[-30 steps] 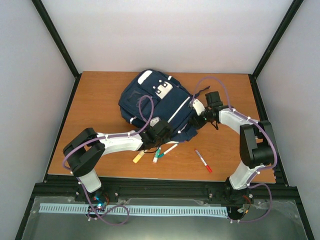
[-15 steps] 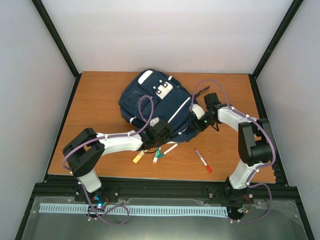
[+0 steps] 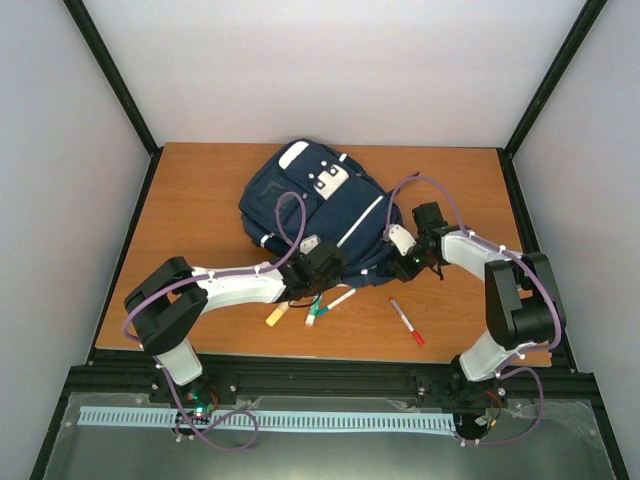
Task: Pack the student bag
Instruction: Zip the student bag at the center of the board.
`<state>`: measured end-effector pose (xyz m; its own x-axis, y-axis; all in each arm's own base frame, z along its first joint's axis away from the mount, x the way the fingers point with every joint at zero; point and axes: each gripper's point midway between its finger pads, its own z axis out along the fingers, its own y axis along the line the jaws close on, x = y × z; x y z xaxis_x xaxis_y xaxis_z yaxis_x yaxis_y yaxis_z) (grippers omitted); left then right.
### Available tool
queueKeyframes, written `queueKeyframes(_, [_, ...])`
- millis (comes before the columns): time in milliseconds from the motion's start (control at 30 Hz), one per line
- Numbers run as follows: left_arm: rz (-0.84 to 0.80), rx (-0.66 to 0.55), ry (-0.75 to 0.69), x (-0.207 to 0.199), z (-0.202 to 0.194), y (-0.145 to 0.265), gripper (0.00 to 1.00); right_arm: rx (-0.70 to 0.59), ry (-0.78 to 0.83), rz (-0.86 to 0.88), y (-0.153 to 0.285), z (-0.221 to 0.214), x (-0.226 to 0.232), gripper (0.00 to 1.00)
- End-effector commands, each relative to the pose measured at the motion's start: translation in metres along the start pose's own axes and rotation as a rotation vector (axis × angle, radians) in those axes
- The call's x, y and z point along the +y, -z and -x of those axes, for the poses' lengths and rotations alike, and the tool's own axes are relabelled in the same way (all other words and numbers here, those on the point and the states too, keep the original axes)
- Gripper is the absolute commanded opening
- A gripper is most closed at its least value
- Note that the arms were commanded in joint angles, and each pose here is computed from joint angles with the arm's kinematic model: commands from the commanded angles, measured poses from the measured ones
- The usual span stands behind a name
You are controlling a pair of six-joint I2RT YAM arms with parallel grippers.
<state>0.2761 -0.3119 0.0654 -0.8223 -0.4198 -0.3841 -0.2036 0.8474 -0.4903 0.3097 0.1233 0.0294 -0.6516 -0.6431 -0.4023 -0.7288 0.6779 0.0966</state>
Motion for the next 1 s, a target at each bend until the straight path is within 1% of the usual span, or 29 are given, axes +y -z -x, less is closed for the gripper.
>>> queueKeyframes(0, [0.064, -0.074, 0.001, 0.011, 0.014, 0.006, 0.02, 0.094, 0.011, -0.075, 0.013, -0.028, -0.008, 0.50])
queueKeyframes(67, [0.066, -0.073, 0.000, 0.011, 0.014, 0.005, 0.02, 0.089, 0.014, -0.124, 0.020, -0.026, -0.017, 0.50])
queueKeyframes(167, [0.060, -0.074, -0.008, 0.008, 0.014, 0.004, 0.02, 0.076, 0.028, -0.080, 0.025, -0.027, -0.008, 0.49])
queueKeyframes(267, [0.048, -0.075, -0.018, 0.004, 0.015, 0.004, 0.02, -0.055, 0.073, -0.016, 0.049, -0.006, 0.015, 0.49])
queueKeyframes(333, [0.023, -0.069, -0.021, -0.002, 0.015, 0.004, 0.02, -0.146, 0.108, 0.004, 0.069, 0.011, 0.030, 0.52])
queueKeyframes(433, [-0.006, -0.056, -0.021, -0.011, 0.014, 0.004, 0.02, -0.205, 0.140, 0.050, 0.082, 0.029, 0.053, 0.54])
queueKeyframes(567, [-0.053, -0.049, -0.008, -0.023, 0.015, 0.007, 0.02, -0.220, 0.186, 0.094, 0.077, 0.045, 0.082, 0.54])
queueKeyframes(733, [-0.157, -0.049, 0.021, -0.042, 0.017, 0.015, 0.01, -0.216, 0.185, 0.115, 0.063, 0.056, 0.098, 0.55])
queueKeyframes(900, [-0.231, -0.033, 0.031, -0.057, 0.016, 0.019, 0.01, -0.162, 0.182, 0.081, 0.044, 0.058, 0.098, 0.56])
queueKeyframes(967, [-0.242, -0.035, 0.034, -0.059, 0.017, 0.021, 0.01, -0.138, 0.163, 0.035, 0.039, 0.057, 0.090, 0.56])
